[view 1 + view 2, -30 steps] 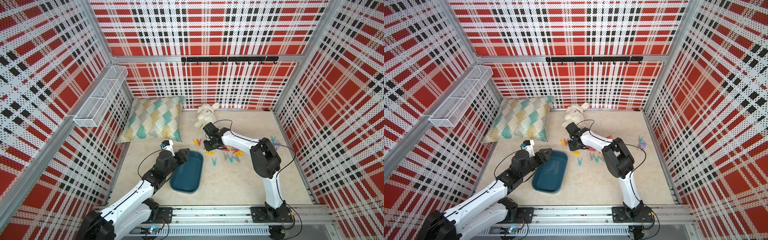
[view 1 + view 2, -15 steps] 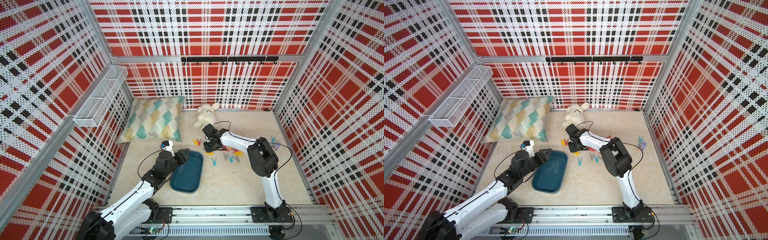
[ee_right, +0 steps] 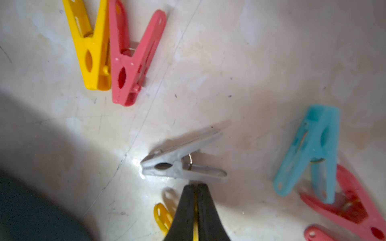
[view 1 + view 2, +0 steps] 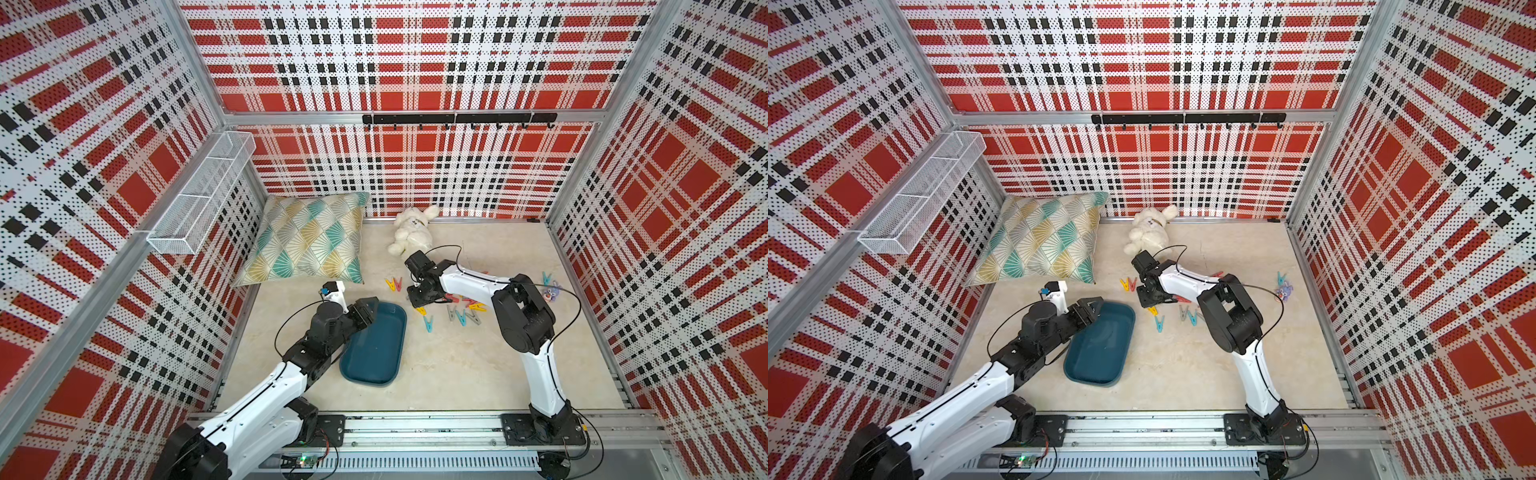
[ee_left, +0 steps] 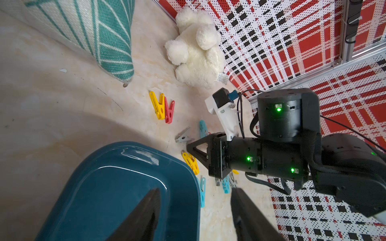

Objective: Put the clothespins into the storage box
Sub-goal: Pick up the clothespin from the center of the board, then place the clothespin in the storage box.

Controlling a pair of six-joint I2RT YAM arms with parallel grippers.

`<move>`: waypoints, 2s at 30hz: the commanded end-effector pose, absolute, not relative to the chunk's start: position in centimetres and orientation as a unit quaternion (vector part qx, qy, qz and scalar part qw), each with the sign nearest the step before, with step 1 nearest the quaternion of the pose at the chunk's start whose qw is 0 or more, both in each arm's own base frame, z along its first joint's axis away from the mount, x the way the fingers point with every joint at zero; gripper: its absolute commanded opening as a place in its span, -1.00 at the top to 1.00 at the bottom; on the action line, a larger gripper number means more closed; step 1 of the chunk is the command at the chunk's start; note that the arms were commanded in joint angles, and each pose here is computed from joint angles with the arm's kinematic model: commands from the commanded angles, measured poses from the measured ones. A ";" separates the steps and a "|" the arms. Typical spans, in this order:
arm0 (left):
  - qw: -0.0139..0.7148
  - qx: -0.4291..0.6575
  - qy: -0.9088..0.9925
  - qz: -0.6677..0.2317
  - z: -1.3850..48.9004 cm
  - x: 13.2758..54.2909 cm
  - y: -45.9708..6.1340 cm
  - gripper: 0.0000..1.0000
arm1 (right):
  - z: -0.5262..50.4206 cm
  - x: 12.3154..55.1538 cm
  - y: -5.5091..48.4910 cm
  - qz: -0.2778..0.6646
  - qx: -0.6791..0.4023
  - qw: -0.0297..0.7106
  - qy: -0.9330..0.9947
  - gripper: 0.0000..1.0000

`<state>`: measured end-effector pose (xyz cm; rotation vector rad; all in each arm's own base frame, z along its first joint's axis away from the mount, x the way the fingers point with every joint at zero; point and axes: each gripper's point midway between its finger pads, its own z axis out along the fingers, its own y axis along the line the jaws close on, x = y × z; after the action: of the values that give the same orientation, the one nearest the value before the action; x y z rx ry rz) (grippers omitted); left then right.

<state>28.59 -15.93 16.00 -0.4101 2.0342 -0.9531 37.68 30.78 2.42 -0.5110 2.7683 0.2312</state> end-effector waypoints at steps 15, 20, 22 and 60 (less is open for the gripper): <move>0.426 -0.042 0.800 -0.421 20.1 28.7 -22.8 -0.25 | 16.1 37.1 32.4 0.237 -0.149 0.220 0.934 0.89; 0.420 -0.028 0.797 -0.433 20.4 28.5 -24.2 -0.26 | 18.8 36.2 34.1 0.303 -0.150 0.213 0.917 0.88; 0.417 -0.028 0.799 -0.433 20.2 28.6 -24.4 -0.26 | 19.4 35.8 34.6 0.324 -0.149 0.208 0.911 0.87; 0.391 -0.042 0.803 -0.448 18.8 29.1 -25.5 0.94 | 21.8 33.0 36.3 0.375 -0.122 0.222 0.892 0.14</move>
<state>29.38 -24.93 18.15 -0.1456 2.0612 -1.1045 32.85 36.87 19.69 -0.3401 2.5371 1.0666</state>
